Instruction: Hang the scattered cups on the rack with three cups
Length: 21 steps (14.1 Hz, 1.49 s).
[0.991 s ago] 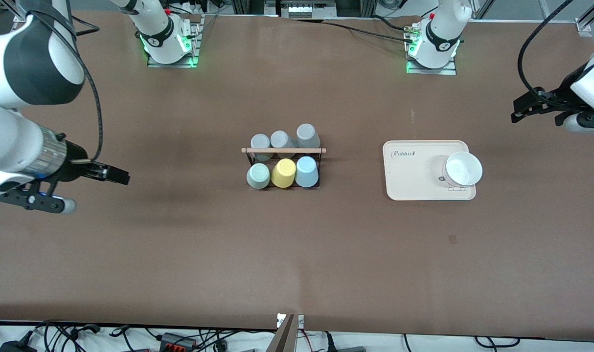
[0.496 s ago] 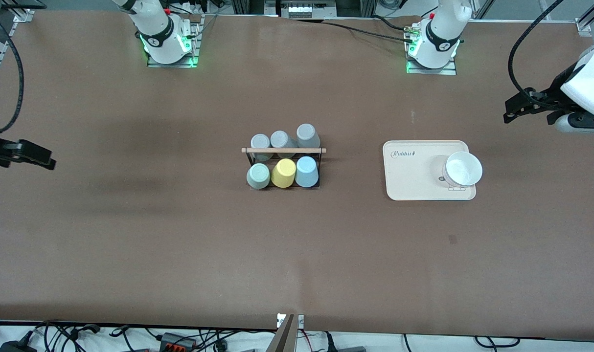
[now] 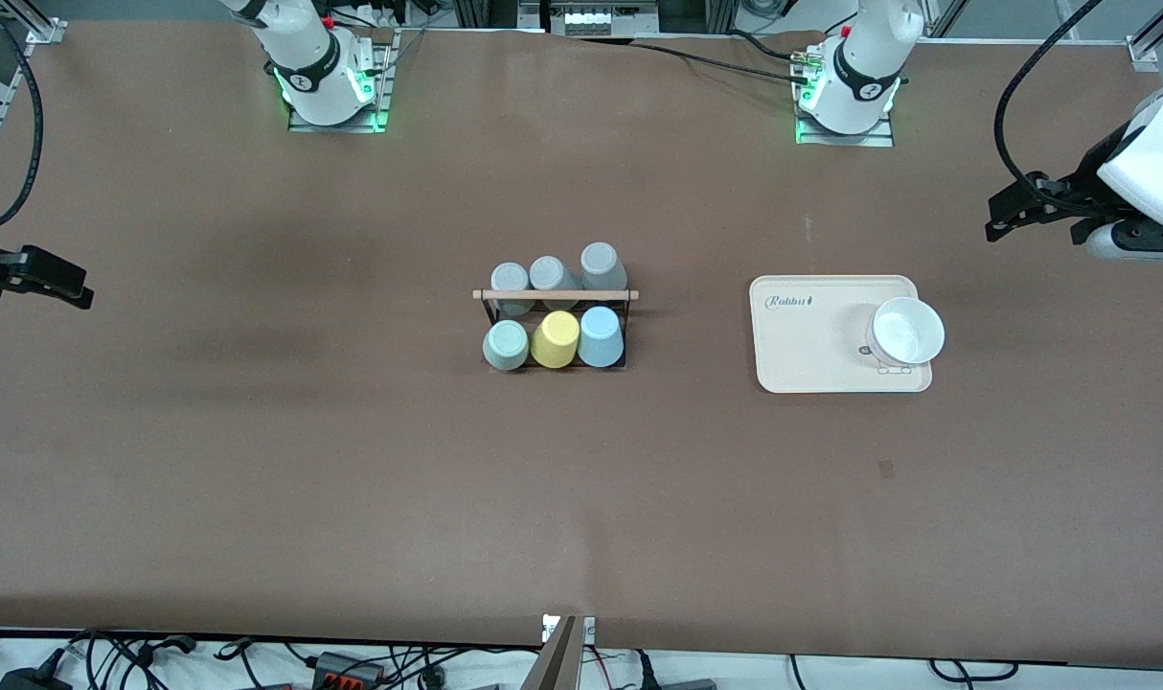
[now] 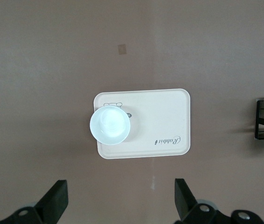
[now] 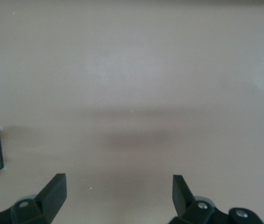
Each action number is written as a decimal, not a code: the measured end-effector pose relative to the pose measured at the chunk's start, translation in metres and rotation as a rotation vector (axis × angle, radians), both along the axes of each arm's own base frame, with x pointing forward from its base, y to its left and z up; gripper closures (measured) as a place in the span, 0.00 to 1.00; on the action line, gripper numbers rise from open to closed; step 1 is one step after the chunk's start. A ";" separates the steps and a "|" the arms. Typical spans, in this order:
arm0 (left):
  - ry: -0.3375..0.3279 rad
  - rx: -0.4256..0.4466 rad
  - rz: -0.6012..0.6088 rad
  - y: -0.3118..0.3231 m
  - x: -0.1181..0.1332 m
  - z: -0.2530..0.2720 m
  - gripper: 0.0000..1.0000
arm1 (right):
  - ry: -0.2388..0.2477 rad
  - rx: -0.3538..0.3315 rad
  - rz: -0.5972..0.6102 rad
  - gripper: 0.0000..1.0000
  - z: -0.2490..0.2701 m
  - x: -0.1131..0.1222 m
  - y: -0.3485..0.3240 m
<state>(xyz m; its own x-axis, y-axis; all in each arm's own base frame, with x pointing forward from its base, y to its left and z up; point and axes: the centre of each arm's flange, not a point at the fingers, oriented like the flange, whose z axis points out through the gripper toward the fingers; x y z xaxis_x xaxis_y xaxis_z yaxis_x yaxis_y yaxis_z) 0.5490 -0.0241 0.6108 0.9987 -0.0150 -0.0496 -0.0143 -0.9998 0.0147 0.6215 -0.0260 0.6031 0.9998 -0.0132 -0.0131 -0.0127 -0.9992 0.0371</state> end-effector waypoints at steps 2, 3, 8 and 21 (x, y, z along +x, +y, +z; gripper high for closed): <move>0.000 0.000 -0.001 -0.001 0.000 0.000 0.00 | -0.005 0.004 0.005 0.00 -0.005 -0.014 0.000; 0.000 0.000 -0.002 -0.001 0.000 0.000 0.00 | -0.016 0.004 0.008 0.00 -0.006 -0.023 0.001; 0.001 0.000 -0.003 -0.002 0.000 -0.001 0.00 | -0.019 0.005 0.014 0.00 -0.017 -0.055 0.003; 0.002 0.000 0.002 0.001 0.000 -0.001 0.00 | -0.052 0.007 0.011 0.00 -0.015 -0.051 0.001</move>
